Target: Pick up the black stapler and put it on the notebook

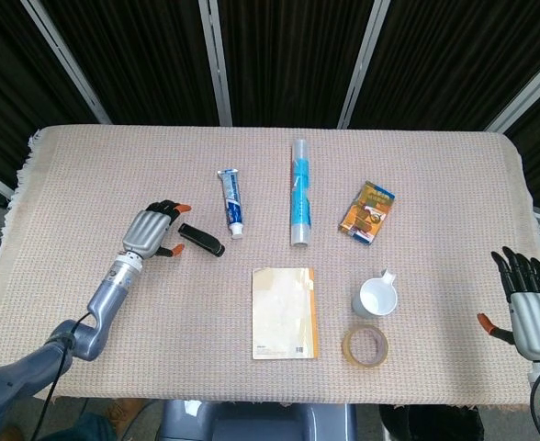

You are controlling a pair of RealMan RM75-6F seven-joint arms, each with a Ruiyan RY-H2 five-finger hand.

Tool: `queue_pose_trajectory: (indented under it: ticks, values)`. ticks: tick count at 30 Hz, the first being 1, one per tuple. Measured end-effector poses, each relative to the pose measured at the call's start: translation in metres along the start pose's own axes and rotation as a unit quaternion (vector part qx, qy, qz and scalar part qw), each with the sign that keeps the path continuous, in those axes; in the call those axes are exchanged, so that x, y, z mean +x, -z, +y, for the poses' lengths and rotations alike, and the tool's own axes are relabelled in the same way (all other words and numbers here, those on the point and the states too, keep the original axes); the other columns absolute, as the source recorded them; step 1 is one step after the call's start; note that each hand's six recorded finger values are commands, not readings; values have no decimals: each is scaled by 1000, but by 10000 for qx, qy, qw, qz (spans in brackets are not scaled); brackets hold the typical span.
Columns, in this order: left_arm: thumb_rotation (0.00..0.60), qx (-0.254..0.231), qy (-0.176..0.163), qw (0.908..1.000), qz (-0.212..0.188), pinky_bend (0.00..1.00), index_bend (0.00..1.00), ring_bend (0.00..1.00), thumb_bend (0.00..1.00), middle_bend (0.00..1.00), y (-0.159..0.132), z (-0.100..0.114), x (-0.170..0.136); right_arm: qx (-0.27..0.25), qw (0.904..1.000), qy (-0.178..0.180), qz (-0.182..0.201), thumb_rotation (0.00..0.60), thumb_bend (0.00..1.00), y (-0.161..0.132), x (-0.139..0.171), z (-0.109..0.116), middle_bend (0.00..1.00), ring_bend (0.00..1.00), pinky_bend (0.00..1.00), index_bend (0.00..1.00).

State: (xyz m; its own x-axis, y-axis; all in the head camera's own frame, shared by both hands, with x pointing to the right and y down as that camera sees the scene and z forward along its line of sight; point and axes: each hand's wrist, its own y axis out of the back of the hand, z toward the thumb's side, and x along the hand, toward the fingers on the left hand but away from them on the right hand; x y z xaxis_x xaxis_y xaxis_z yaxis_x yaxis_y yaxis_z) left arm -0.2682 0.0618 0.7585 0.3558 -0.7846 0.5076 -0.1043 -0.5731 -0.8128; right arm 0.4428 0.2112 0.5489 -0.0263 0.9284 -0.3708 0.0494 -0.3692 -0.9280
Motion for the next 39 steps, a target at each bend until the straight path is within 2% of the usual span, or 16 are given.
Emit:
queue_pose_trajectory:
  ticks: [7, 11, 16, 23, 29, 35, 39]
  values:
    - [563, 42, 49, 9998, -187, 203, 246, 164, 271, 210, -17, -4, 11, -54, 10000, 23, -34, 600, 143, 3, 2, 3, 0, 0, 0, 0]
    - [568, 10, 143, 9996, -257, 261, 329, 218, 282, 263, -24, -8, 15, -52, 10000, 69, -22, 600, 142, 3, 4, 5, 0, 0, 0, 0]
    - [568, 71, 211, 9992, -332, 308, 380, 262, 291, 319, -30, -14, 16, -55, 9999, 94, -47, 600, 143, 4, 6, 6, 0, 0, 0, 0]
    - [600, 198, 336, 9987, -315, 398, 538, 363, 411, 443, -30, -22, 16, -67, 9999, 141, -38, 600, 142, 4, 9, 8, 0, 0, 0, 0]
    - [600, 218, 203, 9991, -315, 434, 593, 407, 522, 487, -29, -17, 15, -52, 9999, 105, -31, 600, 143, 4, 9, 7, 0, 0, 0, 0]
    - [600, 68, -7, 9995, -311, 447, 613, 422, 536, 501, -28, -6, 12, -29, 10000, 88, -12, 600, 142, 2, 9, 6, 0, 0, 0, 0]
    - [600, -157, -92, 9988, -453, 449, 614, 424, 534, 505, -34, 2, 7, -45, 10000, 75, 1, 600, 141, 1, 8, 5, 0, 0, 0, 0]
